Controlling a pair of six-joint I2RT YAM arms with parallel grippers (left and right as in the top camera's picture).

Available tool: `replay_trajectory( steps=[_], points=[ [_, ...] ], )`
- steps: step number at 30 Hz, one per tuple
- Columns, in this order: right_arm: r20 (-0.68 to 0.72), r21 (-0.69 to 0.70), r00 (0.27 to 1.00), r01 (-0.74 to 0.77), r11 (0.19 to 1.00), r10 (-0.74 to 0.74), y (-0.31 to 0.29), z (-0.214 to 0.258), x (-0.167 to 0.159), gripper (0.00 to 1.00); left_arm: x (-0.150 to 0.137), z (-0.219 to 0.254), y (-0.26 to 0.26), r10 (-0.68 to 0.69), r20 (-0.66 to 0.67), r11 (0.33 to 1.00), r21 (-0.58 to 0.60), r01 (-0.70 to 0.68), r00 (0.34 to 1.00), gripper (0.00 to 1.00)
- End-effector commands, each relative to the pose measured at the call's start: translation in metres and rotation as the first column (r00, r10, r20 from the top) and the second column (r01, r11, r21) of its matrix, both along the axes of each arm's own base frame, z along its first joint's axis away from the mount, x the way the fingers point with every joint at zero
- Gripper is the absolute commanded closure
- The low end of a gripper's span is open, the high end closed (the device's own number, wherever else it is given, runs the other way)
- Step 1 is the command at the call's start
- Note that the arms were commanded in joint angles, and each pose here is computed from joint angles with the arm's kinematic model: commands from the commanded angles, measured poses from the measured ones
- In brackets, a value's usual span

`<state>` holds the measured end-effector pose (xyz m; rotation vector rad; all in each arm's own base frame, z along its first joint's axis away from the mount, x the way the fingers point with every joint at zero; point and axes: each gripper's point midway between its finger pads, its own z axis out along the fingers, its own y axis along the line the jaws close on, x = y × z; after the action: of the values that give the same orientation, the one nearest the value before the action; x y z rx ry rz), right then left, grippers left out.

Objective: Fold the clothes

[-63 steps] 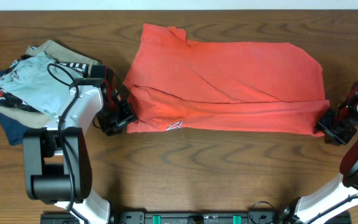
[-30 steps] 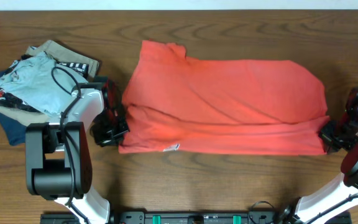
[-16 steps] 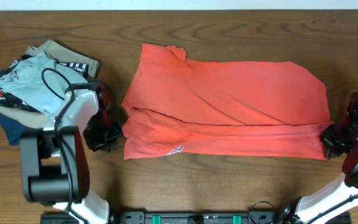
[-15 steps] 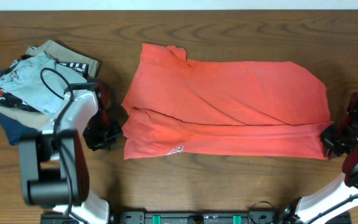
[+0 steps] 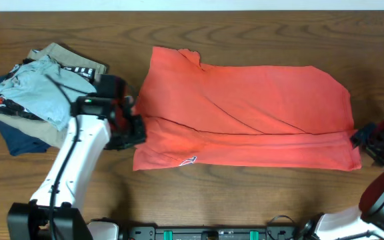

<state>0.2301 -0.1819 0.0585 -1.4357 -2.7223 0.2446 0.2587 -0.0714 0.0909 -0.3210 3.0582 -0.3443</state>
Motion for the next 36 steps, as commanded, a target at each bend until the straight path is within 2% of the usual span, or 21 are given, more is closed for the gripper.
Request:
replay_trajectory(
  steps=[1, 5, 9, 13, 18, 20, 22, 24, 25, 33, 36],
  points=[
    [0.078, 0.015, 0.997, -0.019, 1.000, 0.018, 0.001, 0.010, 0.013, 0.45, -0.008, -0.006, -0.023, -0.091, -0.024, 0.996, -0.017, 0.090, 0.996, 0.61],
    [0.103, 0.062, 0.994, -0.040, 0.997, 0.033, 0.010, 0.007, 0.019, 0.46, -0.016, -0.018, -0.046, -0.183, -0.057, 0.983, -0.010, 0.182, 0.982, 0.60],
    [0.102, 0.066, 0.994, -0.045, 0.997, 0.038, 0.012, 0.006, 0.019, 0.46, -0.025, -0.034, -0.066, -0.259, -0.099, 0.966, -0.003, 0.260, 0.961, 0.52],
    [0.103, 0.065, 0.994, -0.045, 0.997, 0.038, 0.012, 0.006, 0.020, 0.46, -0.032, -0.054, -0.084, -0.375, -0.129, 0.926, 0.003, 0.378, 0.918, 0.50],
    [0.102, 0.066, 0.994, -0.045, 0.997, 0.038, 0.012, 0.006, 0.019, 0.46, -0.038, -0.080, -0.081, -0.426, -0.193, 0.883, 0.123, 0.452, 0.884, 0.49],
    [0.101, 0.066, 0.994, -0.045, 0.997, 0.038, 0.012, 0.006, 0.019, 0.45, -0.039, -0.086, -0.077, -0.436, -0.211, 0.864, 0.174, 0.472, 0.875, 0.57],
    [0.101, 0.067, 0.994, -0.045, 0.997, 0.038, 0.012, 0.006, 0.019, 0.46, -0.037, -0.087, -0.074, -0.439, -0.210, 0.856, 0.199, 0.477, 0.874, 0.75],
    [0.101, 0.067, 0.994, -0.045, 0.997, 0.038, 0.012, 0.006, 0.019, 0.46, -0.035, -0.084, -0.075, -0.439, -0.203, 0.857, 0.199, 0.475, 0.875, 0.89],
    [0.100, 0.067, 0.994, -0.046, 0.997, 0.039, 0.012, 0.006, 0.019, 0.46, -0.033, -0.081, -0.076, -0.438, -0.199, 0.858, 0.198, 0.474, 0.877, 0.92],
    [0.099, 0.068, 0.994, -0.048, 0.997, 0.041, 0.013, 0.005, 0.018, 0.46, -0.023, -0.058, -0.084, -0.446, -0.135, 0.865, 0.188, 0.465, 0.885, 0.94],
    [0.099, 0.068, 0.994, -0.048, 0.997, 0.041, 0.012, 0.005, 0.018, 0.45, -0.023, -0.048, -0.095, -0.469, -0.099, 0.868, 0.129, 0.479, 0.878, 0.94]
  ],
)
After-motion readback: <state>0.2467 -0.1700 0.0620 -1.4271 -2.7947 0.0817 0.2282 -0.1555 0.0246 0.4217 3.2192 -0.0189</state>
